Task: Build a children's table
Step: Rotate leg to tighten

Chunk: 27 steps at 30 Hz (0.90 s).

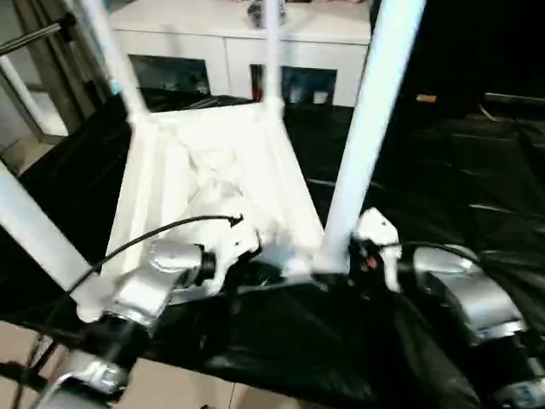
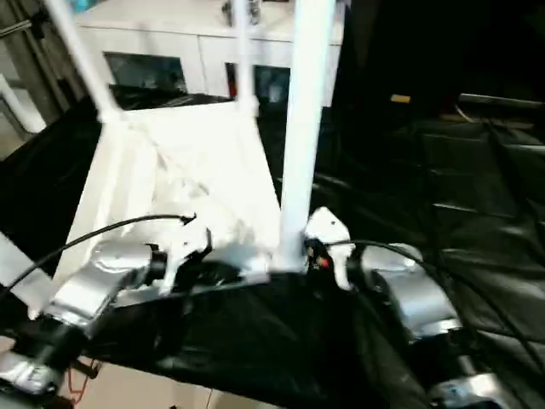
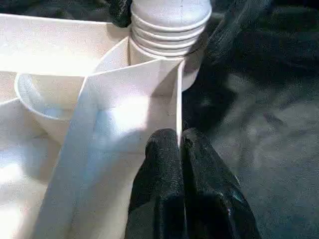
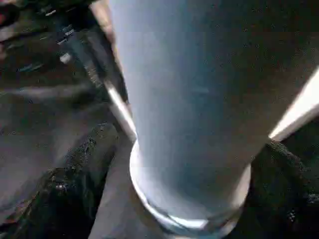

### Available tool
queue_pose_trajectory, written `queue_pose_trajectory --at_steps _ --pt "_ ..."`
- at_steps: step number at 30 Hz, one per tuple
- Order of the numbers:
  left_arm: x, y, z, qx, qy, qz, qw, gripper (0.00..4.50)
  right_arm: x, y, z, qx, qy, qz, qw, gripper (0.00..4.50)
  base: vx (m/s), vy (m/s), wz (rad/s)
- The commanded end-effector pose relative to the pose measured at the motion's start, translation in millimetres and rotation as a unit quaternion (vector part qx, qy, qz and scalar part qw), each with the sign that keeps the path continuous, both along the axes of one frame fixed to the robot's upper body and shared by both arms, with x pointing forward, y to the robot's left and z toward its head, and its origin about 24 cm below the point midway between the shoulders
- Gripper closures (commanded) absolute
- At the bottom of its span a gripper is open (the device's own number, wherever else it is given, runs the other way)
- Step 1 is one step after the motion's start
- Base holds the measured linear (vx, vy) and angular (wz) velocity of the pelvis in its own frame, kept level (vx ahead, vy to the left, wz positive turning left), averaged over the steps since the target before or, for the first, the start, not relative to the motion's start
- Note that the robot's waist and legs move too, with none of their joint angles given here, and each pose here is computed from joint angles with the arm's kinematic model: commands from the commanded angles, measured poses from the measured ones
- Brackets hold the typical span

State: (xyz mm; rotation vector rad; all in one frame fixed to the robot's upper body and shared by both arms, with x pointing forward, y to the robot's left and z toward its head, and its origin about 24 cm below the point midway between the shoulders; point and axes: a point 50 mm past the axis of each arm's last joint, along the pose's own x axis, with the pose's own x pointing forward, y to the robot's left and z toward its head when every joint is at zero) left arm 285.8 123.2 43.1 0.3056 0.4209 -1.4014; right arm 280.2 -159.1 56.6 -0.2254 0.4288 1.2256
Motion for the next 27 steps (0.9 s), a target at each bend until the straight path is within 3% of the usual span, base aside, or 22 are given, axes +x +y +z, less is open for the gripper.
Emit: queue_pose_trajectory --at_steps 1,12,21,24,26,27 --pt "-7.4 -5 -5.2 -0.003 0.016 -0.032 0.999 4.5 -5.4 10.4 5.7 0.019 0.007 0.05 0.999 0.72 0.0 0.0 0.0" --pt "-7.6 -1 -4.9 0.004 0.02 -0.039 0.999 4.5 -10.3 17.4 1.2 0.022 0.035 0.081 0.996 1.69 0.0 0.0 0.0" --pt "-1.8 -6 -9.6 0.007 0.015 0.005 1.0 4.5 -16.6 22.8 -11.3 0.037 0.042 0.052 0.997 1.81 0.0 0.0 0.0" --pt "16.0 -23 -8.2 -0.007 0.001 0.1 0.995 4.5 1.9 28.0 -21.9 0.046 0.012 -0.093 0.995 1.82 0.0 0.0 0.0" --pt "19.9 -28 -7.5 -0.009 -0.002 0.119 0.993 4.5 7.7 29.1 -25.3 0.045 0.01 -0.136 0.99 1.82 0.0 0.0 0.0" --pt "29.2 -42 -4.8 -0.02 -0.01 0.158 0.987 4.5 19.2 34.2 -32.5 0.045 0.012 -0.23 0.972 1.83 -0.051 0.013 -0.08"
